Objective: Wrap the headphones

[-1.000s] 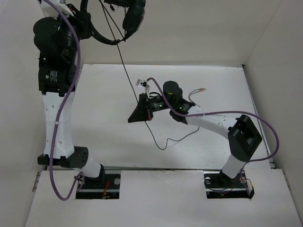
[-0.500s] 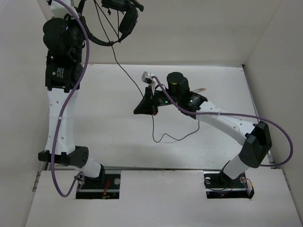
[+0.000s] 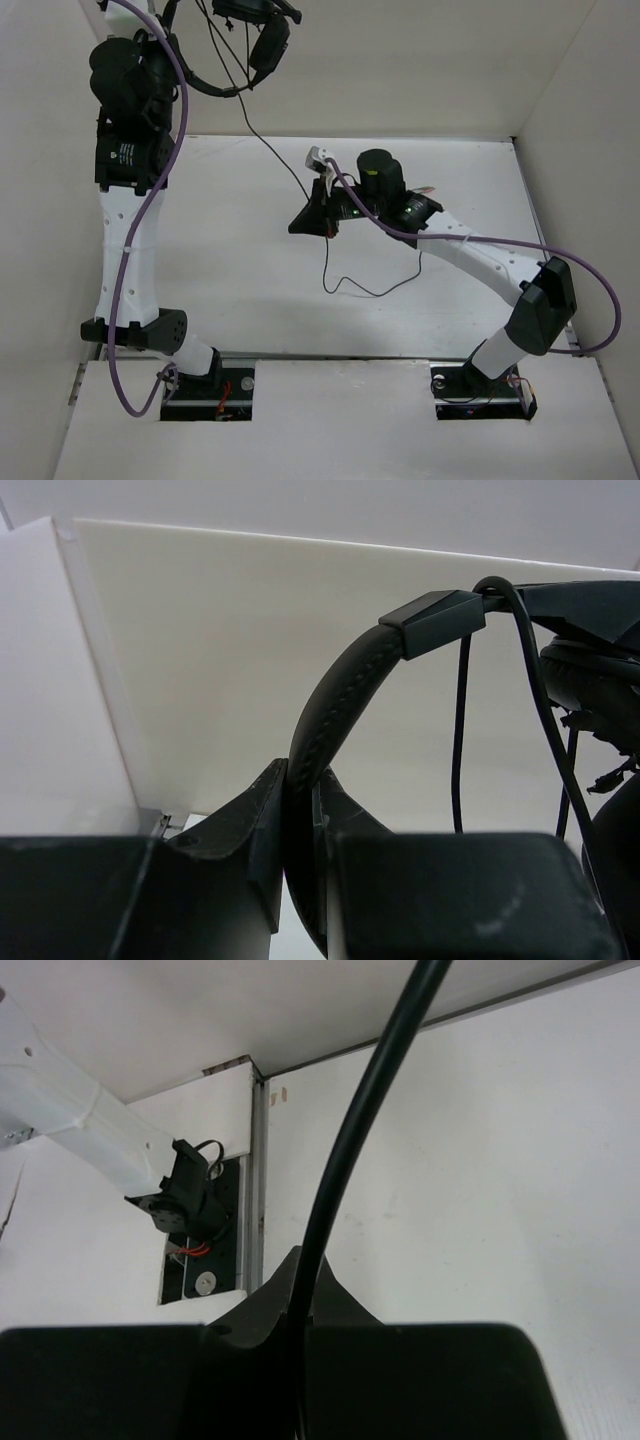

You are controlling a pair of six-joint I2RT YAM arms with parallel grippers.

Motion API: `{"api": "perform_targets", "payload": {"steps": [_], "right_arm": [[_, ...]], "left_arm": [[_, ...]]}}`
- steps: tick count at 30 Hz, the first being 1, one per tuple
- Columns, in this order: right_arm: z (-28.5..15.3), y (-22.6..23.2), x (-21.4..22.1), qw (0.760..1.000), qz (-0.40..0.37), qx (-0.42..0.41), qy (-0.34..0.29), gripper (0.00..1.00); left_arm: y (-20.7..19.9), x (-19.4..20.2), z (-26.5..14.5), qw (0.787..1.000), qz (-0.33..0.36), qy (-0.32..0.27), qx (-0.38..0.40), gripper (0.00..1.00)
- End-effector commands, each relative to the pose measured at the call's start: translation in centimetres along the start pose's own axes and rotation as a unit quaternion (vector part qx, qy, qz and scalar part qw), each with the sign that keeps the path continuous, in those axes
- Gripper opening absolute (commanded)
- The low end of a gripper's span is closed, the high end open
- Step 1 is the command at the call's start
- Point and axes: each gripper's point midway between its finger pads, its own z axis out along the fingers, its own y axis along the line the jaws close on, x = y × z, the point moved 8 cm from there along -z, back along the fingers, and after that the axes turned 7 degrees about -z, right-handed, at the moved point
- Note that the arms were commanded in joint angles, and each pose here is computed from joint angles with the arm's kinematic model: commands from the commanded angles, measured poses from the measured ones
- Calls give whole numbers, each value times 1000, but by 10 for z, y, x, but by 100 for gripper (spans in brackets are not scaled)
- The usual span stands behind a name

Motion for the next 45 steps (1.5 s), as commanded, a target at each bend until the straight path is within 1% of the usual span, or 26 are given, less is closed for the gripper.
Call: {"api": "perform_targets", "payload": {"steps": [1,9,14,17,20,22,25,29,31,34,36,41,43,45], "right_arm": [[-15,3,-24,999,-39,16,-30,0],[-28,0,-33,998,-46,32,-40,0],[-32,7,-42,997,-54,29,-44,0],[-32,18,-62,994,-93,37,-38,0],[-38,23,-84,982,-168,81,-15,0],[-48,25,-103,965,-233,124,4,0],[-72,22,-134,931,-305,203,12,0],[-105,17,-172,868,-387,310,21,0],[-116,11,-182,835,-421,351,39,0],[-124,1,-188,794,-460,392,64,0],[-126,-9,-187,770,-478,414,82,0],[-139,-45,-180,727,-493,468,98,0],[-146,-56,-178,721,-493,479,95,0],[-151,-67,-175,720,-489,484,92,0]], "left_arm": [[0,-46,-19,996,-23,-88,3,0],[5,-42,-13,996,-18,-85,-7,0],[8,-30,-7,998,-3,-68,-17,0],[10,-12,0,998,27,-44,-27,0],[8,14,6,997,65,-11,-37,0],[6,31,7,995,89,11,-37,0],[0,58,4,990,132,48,-24,0],[-10,96,-7,979,180,99,7,0],[-20,115,-14,973,193,125,32,0],[-40,144,-29,961,209,166,79,0],[-52,155,-39,954,214,181,109,0],[-78,159,-63,942,202,194,185,0],[-87,156,-75,935,198,192,222,0],[-97,152,-88,927,192,190,261,0]]}}
